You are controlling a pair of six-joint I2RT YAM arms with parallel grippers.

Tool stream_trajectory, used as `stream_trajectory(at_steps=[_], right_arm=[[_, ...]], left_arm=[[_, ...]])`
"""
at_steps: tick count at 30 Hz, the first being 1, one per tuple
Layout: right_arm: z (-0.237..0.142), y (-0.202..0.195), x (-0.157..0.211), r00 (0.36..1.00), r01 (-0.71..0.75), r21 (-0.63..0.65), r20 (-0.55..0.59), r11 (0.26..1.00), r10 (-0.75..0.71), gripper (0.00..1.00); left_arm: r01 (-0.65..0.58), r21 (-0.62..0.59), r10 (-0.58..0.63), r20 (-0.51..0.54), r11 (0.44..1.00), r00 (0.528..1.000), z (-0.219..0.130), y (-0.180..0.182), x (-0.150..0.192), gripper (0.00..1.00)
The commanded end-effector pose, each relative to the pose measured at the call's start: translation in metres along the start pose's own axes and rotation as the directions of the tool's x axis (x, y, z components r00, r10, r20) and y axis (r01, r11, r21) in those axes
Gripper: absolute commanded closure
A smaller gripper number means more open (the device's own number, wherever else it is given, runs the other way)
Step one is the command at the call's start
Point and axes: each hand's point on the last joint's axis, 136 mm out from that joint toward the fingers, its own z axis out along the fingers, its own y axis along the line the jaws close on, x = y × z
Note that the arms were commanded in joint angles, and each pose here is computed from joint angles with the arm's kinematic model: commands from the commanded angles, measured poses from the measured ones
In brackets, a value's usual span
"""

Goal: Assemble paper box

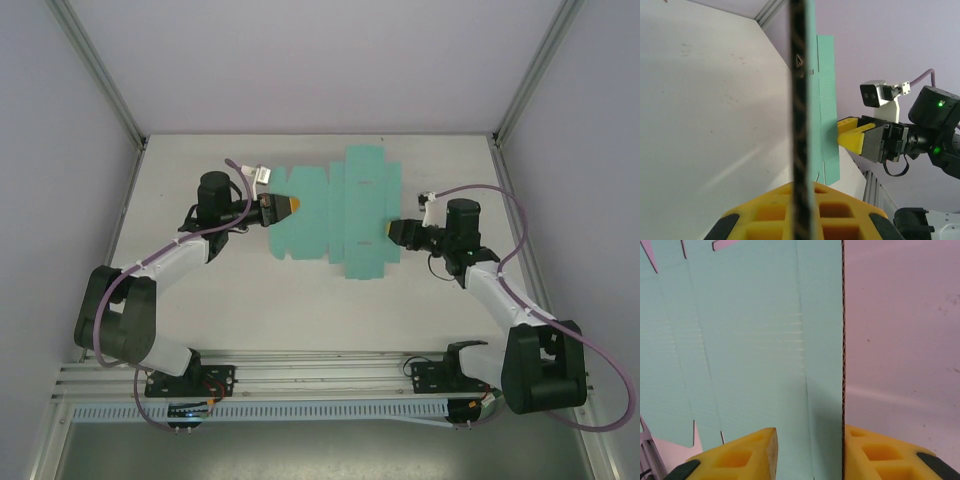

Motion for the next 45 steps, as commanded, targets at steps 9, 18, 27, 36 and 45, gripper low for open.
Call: stream_trajectory(at_steps=[9,18,27,36,45], right_arm=[[0.003,0.038,-0.035,0.995,0.096,-0.158,0.038,0.983,-0.091,1.00],[0.038,0.050,-0.021,0.969,0.208,0.086,-0.151,0.974,-0.194,1.00],[0.057,0.022,-0.015,0.887,0.423,0.435,-0.379,0.795,-0.264,1.00],[0.038,-0.025,-0.025,0.825,0.560,0.673,-0.504,0.484,-0.255,1.00],[0.096,0.015,-0.047,0.614,0.777,0.548,-0.546,0.310,-0.570,1.00]], left_arm=[[0.038,0.054,-0.034,-0.065,0.998,0.997,0.005,-0.003,0.021,1.00],[0.113,0.079,-0.106,-0.081,0.990,0.991,0.018,0.012,0.022,1.00],[0.183,0.023,-0.181,-0.081,0.983,0.980,0.025,0.036,0.032,1.00],[0.240,-0.120,-0.248,-0.059,0.963,0.967,0.018,0.068,0.056,1.00],[0.294,-0.158,-0.307,-0.068,0.943,0.949,0.023,0.088,0.070,0.94]])
